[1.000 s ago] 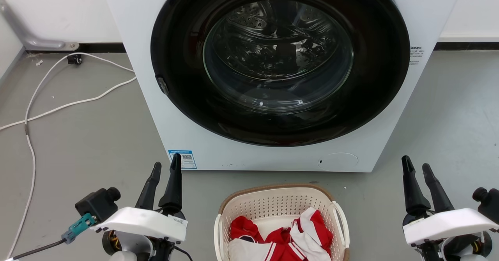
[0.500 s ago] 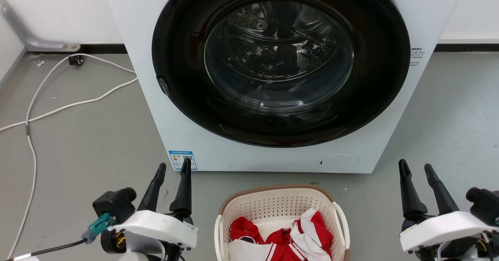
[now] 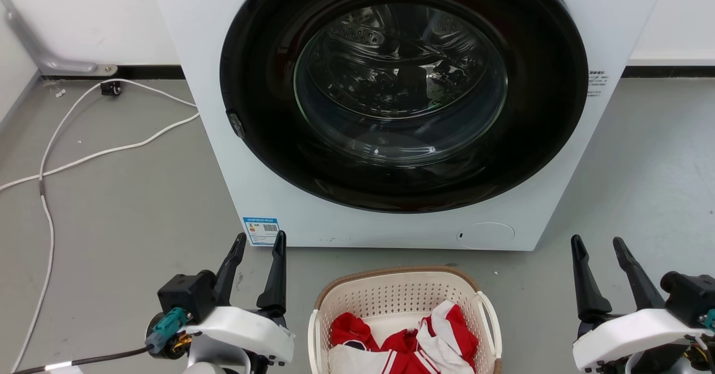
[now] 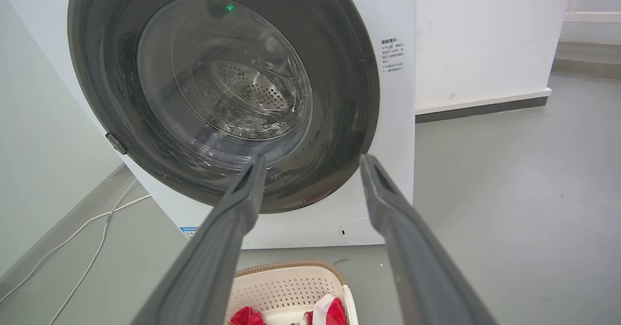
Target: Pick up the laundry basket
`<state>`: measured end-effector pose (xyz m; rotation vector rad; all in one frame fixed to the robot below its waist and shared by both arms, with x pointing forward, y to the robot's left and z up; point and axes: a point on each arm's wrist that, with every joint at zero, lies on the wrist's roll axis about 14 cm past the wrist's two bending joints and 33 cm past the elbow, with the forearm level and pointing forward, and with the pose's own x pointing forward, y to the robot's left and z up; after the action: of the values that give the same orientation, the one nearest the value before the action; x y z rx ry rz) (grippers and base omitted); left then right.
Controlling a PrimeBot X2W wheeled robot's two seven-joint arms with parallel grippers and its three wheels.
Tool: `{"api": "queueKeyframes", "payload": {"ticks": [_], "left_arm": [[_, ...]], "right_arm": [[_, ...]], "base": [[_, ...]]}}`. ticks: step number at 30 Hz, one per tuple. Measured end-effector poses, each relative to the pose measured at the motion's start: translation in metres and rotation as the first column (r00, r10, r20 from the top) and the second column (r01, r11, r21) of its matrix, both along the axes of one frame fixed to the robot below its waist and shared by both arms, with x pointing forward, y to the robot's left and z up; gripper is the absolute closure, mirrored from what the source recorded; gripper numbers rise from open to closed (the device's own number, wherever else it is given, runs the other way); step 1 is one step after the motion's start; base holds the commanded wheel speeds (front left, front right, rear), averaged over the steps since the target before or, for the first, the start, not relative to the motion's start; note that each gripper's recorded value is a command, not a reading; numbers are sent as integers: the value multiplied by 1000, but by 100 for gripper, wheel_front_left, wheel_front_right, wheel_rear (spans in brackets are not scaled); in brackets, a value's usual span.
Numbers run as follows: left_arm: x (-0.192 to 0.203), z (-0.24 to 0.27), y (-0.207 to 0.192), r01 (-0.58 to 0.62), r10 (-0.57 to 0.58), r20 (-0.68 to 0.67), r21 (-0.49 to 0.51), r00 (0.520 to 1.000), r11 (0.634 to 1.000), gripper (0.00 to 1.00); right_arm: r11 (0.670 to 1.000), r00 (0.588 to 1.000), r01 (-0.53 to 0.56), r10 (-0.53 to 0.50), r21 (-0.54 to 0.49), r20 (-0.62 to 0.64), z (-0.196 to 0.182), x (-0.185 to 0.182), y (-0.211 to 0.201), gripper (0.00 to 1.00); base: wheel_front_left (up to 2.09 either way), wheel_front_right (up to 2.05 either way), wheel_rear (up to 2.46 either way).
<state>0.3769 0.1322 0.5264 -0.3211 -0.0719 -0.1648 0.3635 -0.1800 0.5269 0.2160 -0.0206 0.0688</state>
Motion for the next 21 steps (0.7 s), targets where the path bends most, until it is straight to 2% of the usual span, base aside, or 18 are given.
{"api": "queueKeyframes", "payload": {"ticks": [21], "left_arm": [[-2,0,-8,10,-18,48,168,999,986,0]], "right_arm": [[990,1000,2,-1,-139,6,2,-5,-1,0]], "base": [[0,0,0]]}}
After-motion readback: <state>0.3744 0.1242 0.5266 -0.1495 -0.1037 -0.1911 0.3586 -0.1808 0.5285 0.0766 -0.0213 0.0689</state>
